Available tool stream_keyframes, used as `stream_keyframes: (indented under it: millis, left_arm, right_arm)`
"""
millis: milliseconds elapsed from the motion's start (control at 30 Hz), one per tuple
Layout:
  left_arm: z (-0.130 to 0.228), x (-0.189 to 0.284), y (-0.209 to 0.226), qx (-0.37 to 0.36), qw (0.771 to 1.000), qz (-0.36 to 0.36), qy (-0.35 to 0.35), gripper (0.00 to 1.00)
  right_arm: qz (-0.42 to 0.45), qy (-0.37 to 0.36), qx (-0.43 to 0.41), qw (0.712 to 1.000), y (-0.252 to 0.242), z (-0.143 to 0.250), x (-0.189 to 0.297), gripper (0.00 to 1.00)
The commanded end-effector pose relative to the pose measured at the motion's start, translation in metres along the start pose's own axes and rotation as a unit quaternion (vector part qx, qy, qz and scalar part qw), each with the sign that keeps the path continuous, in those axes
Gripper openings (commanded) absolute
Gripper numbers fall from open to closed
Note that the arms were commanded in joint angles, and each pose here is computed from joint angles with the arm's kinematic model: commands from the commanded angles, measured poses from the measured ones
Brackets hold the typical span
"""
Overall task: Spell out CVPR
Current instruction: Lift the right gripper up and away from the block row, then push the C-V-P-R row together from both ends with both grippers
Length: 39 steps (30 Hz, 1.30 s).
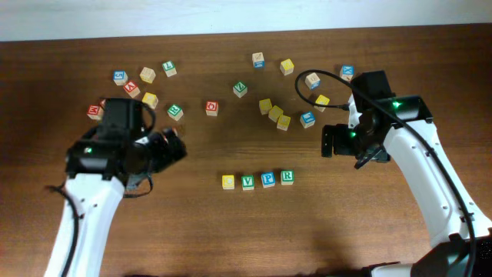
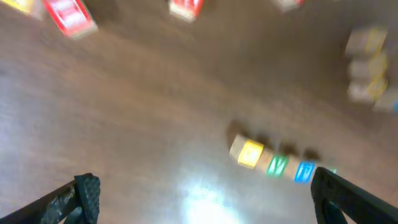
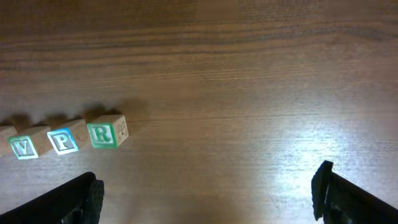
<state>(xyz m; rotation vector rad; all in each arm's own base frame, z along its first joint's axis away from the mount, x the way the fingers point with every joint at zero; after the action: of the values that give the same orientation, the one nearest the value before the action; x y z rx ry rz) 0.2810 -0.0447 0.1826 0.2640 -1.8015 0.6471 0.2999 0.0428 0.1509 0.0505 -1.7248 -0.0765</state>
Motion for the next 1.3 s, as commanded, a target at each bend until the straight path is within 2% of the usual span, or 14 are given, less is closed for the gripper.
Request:
stream_keyframes:
  millis: [0,167,267,300,367,400,433,500,567,767,800,867,933,1267]
  left_arm:
    - [0.024,-0.019,0.000,-0.069,0.995,-0.023,0.066,0.99]
    - [0.039,-0.034,0.026,-0.106,0.985,-0.097,0.099,0.99]
    - [0.048,-0.042,0.032,-0.118,0.980,-0.108,0.118,0.72]
    - [0.048,-0.045,0.033,-0.117,0.980,-0.108,0.119,0.68]
    - [0.050,-0.054,0.035,-0.107,0.981,-0.109,0.117,0.43]
    - [0.053,-0.060,0.038,-0.095,0.982,-0.111,0.117,0.23]
    - [0.055,-0.065,0.041,-0.088,0.983,-0.112,0.117,0.13]
    - [0.057,-0.078,0.044,-0.086,0.984,-0.106,0.112,0.03]
    - [0.064,-0.091,0.041,-0.087,0.986,-0.084,0.115,0.01]
    - [0.056,-0.120,0.008,-0.124,0.989,-0.031,0.073,0.00]
    - [0.059,-0.127,0.000,-0.138,0.988,-0.025,0.071,0.00]
    - [0.062,-0.138,-0.005,-0.156,0.985,-0.032,0.068,0.00]
    - [0.056,-0.147,0.004,-0.165,0.982,-0.071,0.051,0.00]
    - [0.051,-0.158,-0.004,-0.179,0.981,-0.058,0.043,0.00]
  right_arm:
    - [0.007,0.004,-0.001,1.000,-0.004,0.001,-0.003,0.99]
    - [0.016,0.008,0.014,1.000,-0.007,0.001,-0.005,0.99]
    - [0.015,0.031,0.020,0.999,-0.007,0.005,-0.017,0.79]
    - [0.015,0.041,0.019,0.999,-0.007,0.008,-0.022,0.66]
    - [0.017,0.066,0.018,0.997,-0.009,0.018,-0.036,0.42]
    - [0.016,0.080,0.017,0.997,-0.010,0.024,-0.042,0.29]
    - [0.011,0.090,0.014,0.996,-0.009,0.029,-0.047,0.23]
    - [-0.016,0.092,0.012,0.996,-0.001,0.033,-0.058,0.14]
    - [-0.034,0.085,0.011,0.996,0.004,0.034,-0.070,0.04]
    - [-0.065,0.047,-0.003,0.997,0.012,0.026,-0.095,0.05]
    - [-0.066,0.047,-0.010,0.997,0.013,0.026,-0.095,0.13]
    - [-0.067,0.048,-0.027,0.996,0.013,0.026,-0.095,0.17]
    - [-0.078,0.050,-0.027,0.995,0.017,0.026,-0.094,0.05]
    - [-0.080,0.056,-0.039,0.995,0.017,0.031,-0.097,0.04]
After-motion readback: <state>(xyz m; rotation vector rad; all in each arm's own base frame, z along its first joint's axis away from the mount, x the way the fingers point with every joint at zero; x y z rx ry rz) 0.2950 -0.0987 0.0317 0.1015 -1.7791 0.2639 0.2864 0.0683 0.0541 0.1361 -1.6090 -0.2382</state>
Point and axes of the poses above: each gripper's point midway between its finger pads, its own x axis back along the fingers, its own y axis along the line the jaws close on, z = x × y, the point moved 1 cm from there along x, back along the fingers, and after that the axes turned 6 degrees about x, right-handed, at the moved point
